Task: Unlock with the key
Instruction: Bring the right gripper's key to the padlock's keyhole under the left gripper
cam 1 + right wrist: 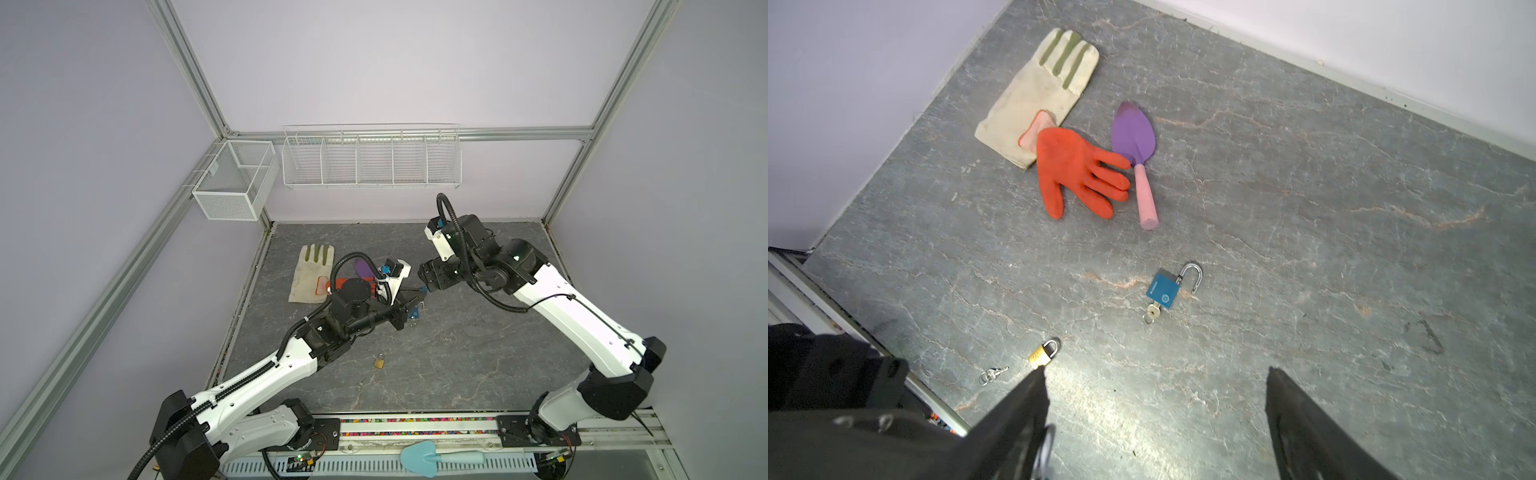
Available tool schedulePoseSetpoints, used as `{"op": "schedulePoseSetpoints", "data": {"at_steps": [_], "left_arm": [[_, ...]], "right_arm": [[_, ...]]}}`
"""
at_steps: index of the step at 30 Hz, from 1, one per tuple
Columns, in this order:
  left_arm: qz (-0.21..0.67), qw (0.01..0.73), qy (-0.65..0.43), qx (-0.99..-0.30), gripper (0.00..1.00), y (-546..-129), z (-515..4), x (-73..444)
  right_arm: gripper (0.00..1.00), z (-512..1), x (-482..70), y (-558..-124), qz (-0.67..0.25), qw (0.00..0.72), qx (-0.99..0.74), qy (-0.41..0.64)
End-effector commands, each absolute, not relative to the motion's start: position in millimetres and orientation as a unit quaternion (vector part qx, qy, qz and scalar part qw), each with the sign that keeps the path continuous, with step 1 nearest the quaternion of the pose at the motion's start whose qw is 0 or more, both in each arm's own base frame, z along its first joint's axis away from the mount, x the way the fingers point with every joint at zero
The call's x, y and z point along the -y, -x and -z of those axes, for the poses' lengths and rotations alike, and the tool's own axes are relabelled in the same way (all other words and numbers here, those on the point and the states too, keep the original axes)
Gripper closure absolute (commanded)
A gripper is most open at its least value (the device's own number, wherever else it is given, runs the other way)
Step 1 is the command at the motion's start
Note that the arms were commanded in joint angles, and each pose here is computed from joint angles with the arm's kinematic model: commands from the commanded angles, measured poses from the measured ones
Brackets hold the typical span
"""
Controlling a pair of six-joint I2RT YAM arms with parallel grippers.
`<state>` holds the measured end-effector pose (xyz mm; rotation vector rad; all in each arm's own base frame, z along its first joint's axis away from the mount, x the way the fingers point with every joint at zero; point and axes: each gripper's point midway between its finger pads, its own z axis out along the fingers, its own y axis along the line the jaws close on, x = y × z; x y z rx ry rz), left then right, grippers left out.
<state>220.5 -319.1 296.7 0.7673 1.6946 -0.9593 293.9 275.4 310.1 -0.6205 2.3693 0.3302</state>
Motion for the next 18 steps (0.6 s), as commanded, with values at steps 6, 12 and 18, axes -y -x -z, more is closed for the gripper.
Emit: {"op": "schedulePoseSetpoints", "data": {"at_steps": [6, 12, 18], "left_arm": [[0.339, 0.537, -0.359, -0.683, 1.0, -219.5, -292.1, 316.0], [0.332, 0.547, -0.361, -0.679, 1.0, -220.6, -290.3, 314.4], [0.339, 0.547, -0.357, -0.677, 1.0, -220.6, -289.2, 316.3]], "right_arm": [[0.15, -299.6, -251.2, -288.9, -0.049, 0.281, -0.929, 0.236], [0.13, -298.8, -246.7, -287.5, -0.034, 0.266, -0.934, 0.235], [0.13, -305.9, -241.8, -284.1, -0.036, 0.274, -0.932, 0.234]]}}
